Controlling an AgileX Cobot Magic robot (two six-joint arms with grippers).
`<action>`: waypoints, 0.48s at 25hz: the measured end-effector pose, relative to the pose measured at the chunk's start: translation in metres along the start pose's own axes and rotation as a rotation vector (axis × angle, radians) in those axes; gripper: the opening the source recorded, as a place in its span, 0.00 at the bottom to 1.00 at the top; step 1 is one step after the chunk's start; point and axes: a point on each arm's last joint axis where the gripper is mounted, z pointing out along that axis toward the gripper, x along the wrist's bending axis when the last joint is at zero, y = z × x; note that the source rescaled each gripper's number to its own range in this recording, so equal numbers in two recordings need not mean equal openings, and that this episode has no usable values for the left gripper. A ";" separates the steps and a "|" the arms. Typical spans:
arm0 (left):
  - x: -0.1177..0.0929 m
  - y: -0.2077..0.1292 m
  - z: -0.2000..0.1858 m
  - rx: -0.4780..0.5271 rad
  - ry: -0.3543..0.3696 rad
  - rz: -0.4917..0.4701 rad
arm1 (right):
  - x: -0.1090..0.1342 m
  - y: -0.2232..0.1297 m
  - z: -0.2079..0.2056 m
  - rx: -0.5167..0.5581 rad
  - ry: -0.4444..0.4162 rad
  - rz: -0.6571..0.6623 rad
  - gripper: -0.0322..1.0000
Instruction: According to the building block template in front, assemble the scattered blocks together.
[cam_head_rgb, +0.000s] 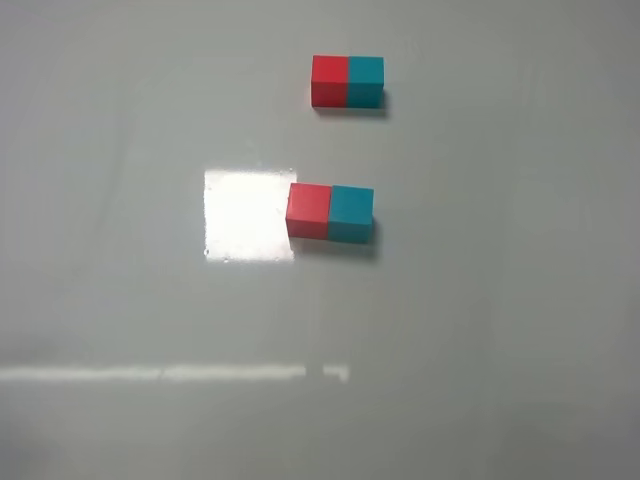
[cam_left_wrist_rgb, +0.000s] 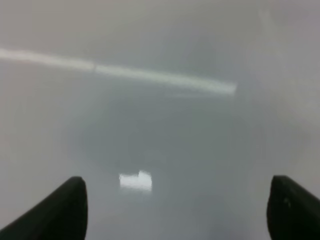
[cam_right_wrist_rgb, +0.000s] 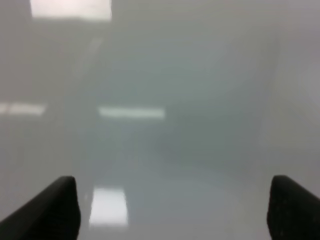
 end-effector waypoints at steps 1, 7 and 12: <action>0.000 0.000 0.000 0.000 0.000 0.000 | 0.000 -0.004 0.003 0.011 -0.001 -0.002 0.73; 0.000 0.000 0.000 0.000 0.000 -0.001 | 0.002 -0.005 0.010 -0.017 0.009 -0.009 0.73; 0.000 0.000 0.000 0.000 0.000 -0.003 | 0.003 -0.005 0.016 -0.054 0.017 -0.023 0.73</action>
